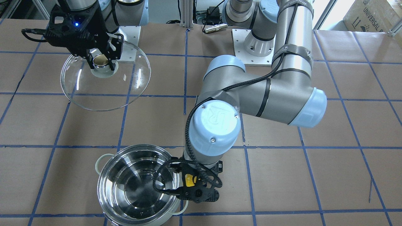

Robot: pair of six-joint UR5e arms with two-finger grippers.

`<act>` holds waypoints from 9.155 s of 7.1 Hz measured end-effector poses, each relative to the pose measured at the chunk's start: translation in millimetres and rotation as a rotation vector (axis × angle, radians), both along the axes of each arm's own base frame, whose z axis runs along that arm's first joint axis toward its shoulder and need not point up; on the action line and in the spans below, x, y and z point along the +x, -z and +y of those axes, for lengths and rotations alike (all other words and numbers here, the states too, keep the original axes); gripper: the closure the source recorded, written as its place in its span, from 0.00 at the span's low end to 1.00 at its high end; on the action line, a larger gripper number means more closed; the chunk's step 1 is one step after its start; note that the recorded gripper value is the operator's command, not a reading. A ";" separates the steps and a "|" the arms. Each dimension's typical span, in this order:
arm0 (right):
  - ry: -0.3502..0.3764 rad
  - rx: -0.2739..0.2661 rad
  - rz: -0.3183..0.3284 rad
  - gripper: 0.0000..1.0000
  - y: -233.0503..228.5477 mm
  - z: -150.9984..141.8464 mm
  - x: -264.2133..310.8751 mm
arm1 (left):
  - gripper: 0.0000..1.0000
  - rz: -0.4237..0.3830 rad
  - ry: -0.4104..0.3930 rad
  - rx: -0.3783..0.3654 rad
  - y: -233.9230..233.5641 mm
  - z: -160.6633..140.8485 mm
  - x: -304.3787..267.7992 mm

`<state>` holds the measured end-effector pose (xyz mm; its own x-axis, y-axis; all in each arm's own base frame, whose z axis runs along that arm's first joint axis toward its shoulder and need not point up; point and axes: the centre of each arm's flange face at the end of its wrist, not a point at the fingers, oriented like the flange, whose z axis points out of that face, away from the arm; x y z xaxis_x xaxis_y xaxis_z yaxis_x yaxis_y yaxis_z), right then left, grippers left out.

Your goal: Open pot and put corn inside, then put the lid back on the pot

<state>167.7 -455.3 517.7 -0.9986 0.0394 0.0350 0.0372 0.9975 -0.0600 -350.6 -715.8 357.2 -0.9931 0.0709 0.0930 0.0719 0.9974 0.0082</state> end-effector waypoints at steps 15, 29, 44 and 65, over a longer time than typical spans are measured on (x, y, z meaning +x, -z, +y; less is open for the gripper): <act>-0.003 0.002 -0.002 0.89 0.4 1.7 0.6 | 0.00 0.021 0.077 -0.063 18.7 -24.1 -87.7; -0.073 -0.078 -0.020 0.87 104.1 -183.8 61.4 | 0.00 -0.083 -0.018 0.030 -143.6 150.1 204.6; -0.098 -0.130 -0.011 0.88 166.9 -236.5 84.2 | 0.00 -0.114 -0.065 -0.003 -149.9 160.9 218.1; -0.109 -0.116 -0.014 0.01 74.7 -241.0 67.8 | 0.00 -0.113 -0.065 -0.005 -151.4 162.9 218.0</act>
<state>235.5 -696.3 443.1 -0.9975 -0.0665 0.0225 -0.0694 0.9821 -0.1752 -132.5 -552.9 508.6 -0.9998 0.0061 -0.0197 0.0060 1.0000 0.0074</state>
